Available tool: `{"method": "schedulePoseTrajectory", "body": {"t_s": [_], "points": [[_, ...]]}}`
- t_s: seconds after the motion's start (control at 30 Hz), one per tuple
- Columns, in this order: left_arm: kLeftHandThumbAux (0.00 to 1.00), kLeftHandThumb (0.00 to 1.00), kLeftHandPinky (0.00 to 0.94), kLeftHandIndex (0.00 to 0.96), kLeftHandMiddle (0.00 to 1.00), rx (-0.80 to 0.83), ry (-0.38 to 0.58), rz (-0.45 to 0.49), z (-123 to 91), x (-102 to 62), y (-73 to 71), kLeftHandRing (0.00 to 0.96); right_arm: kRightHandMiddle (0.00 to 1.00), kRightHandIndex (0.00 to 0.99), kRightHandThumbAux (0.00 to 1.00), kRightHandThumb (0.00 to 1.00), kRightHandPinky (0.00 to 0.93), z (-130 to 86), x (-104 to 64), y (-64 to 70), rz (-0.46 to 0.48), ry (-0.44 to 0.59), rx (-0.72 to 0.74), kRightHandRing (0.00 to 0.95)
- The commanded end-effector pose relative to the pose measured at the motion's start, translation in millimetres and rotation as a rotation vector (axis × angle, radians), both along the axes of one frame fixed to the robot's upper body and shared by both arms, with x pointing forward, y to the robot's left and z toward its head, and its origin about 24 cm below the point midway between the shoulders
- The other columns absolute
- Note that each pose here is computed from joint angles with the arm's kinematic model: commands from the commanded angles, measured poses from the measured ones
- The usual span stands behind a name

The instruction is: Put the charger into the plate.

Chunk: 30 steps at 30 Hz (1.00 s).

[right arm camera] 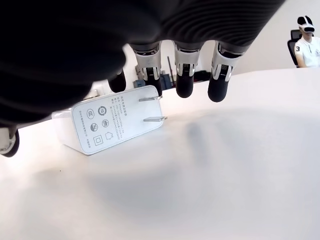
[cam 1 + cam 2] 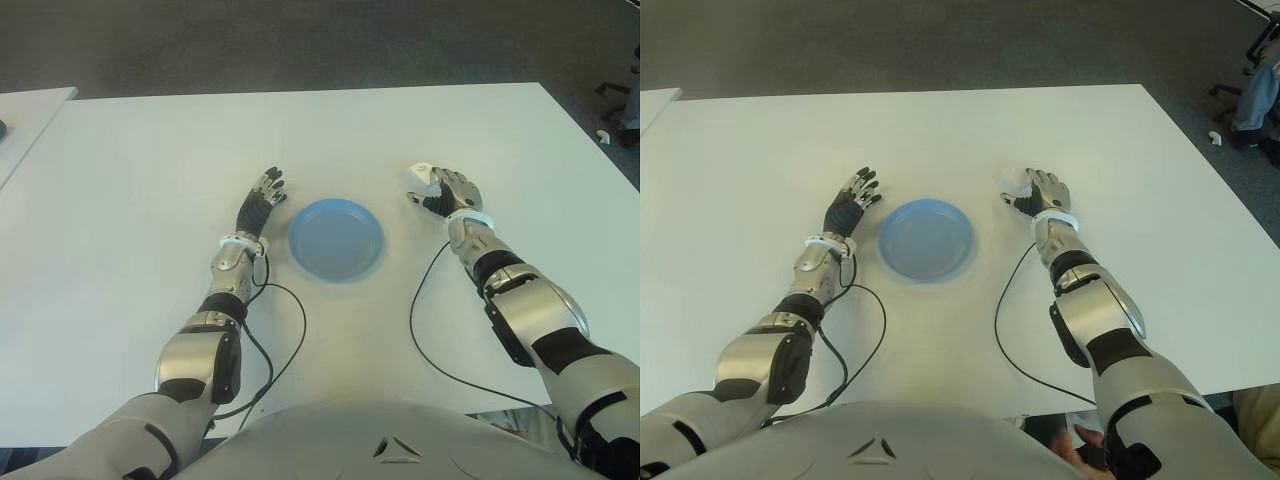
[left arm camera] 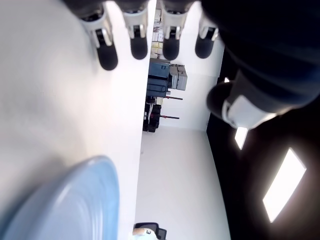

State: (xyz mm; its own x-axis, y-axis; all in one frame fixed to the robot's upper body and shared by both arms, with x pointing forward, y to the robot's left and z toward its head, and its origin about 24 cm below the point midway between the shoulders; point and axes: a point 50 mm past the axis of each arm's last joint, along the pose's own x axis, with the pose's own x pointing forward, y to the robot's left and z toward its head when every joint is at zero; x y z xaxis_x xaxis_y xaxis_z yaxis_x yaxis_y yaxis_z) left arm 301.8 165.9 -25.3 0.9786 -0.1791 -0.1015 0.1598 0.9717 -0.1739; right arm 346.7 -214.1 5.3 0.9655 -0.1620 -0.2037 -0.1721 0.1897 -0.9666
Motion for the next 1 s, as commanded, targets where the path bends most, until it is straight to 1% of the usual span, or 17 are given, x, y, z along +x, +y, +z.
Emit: {"method": "schedulePoseTrajectory", "body": {"t_s": [0.03, 0.13, 0.23, 0.37, 0.4, 0.43, 0.47, 0.57, 0.6, 0.63, 0.67, 0.9, 1.0], "points": [[0.568, 0.0, 0.094, 0.063, 0.093, -0.054, 0.095, -0.003, -16.5, -11.1, 1.4, 0.074, 0.0, 0.0, 0.29, 0.286, 0.0, -32.5, -22.1, 3.1, -0.029, 0.169, 0.0, 0.0], [0.571, 0.0, 0.108, 0.069, 0.116, -0.086, 0.104, -0.007, -16.9, -10.8, 1.7, 0.097, 0.0, 0.0, 0.298, 0.295, 0.005, -29.7, -19.1, 8.4, -0.037, 0.137, -0.013, 0.0], [0.573, 0.003, 0.121, 0.075, 0.133, -0.113, 0.111, -0.011, -17.3, -10.7, 1.8, 0.114, 0.0, 0.0, 0.302, 0.304, 0.017, -28.5, -18.1, 10.7, -0.048, 0.117, -0.02, 0.0], [0.579, 0.005, 0.152, 0.082, 0.151, -0.154, 0.119, -0.013, -17.6, -10.5, 2.8, 0.137, 0.009, 0.0, 0.304, 0.32, 0.081, -27.2, -17.2, 13.7, -0.063, 0.087, -0.011, 0.01], [0.579, 0.006, 0.155, 0.082, 0.155, -0.161, 0.12, -0.013, -17.6, -10.4, 3.0, 0.142, 0.035, 0.017, 0.308, 0.33, 0.113, -26.8, -16.9, 14.4, -0.066, 0.079, -0.008, 0.037], [0.578, 0.006, 0.156, 0.082, 0.156, -0.165, 0.12, -0.014, -17.5, -10.3, 3.3, 0.144, 0.045, 0.023, 0.31, 0.334, 0.124, -26.2, -16.4, 15.8, -0.069, 0.066, -0.001, 0.047], [0.577, 0.006, 0.157, 0.083, 0.163, -0.169, 0.121, -0.015, -17.4, -10.2, 3.5, 0.15, 0.076, 0.053, 0.314, 0.349, 0.16, -25.8, -16.1, 16.7, -0.071, 0.058, 0.003, 0.079], [0.575, 0.007, 0.157, 0.083, 0.176, -0.176, 0.12, -0.017, -17.3, -10.0, 3.6, 0.16, 0.128, 0.105, 0.319, 0.375, 0.218, -24.9, -15.6, 19.1, -0.074, 0.03, 0.016, 0.131], [0.574, 0.008, 0.16, 0.086, 0.182, -0.178, 0.12, -0.017, -17.2, -10.0, 3.7, 0.164, 0.154, 0.136, 0.326, 0.4, 0.251, -24.6, -15.5, 20.0, -0.075, 0.02, 0.019, 0.158], [0.573, 0.009, 0.161, 0.086, 0.184, -0.179, 0.119, -0.017, -17.1, -9.9, 3.8, 0.165, 0.164, 0.147, 0.328, 0.409, 0.263, -24.3, -15.5, 21.2, -0.075, 0.005, 0.025, 0.167], [0.569, 0.011, 0.162, 0.089, 0.189, -0.18, 0.118, -0.018, -17.0, -9.8, 3.8, 0.168, 0.191, 0.175, 0.339, 0.445, 0.294, -24.1, -15.5, 21.9, -0.076, -0.005, 0.028, 0.193], [0.561, 0.014, 0.165, 0.1, 0.206, -0.18, 0.118, -0.022, -16.8, -9.5, 4.1, 0.176, 0.281, 0.261, 0.39, 0.571, 0.39, -24.5, -16.3, 28.5, -0.097, -0.057, 0.109, 0.289], [0.559, 0.014, 0.17, 0.116, 0.213, -0.182, 0.117, -0.022, -16.7, -9.4, 4.2, 0.179, 0.371, 0.313, 0.424, 0.634, 0.47, -26.1, -17.6, 31.3, -0.106, -0.067, 0.148, 0.388]]}}
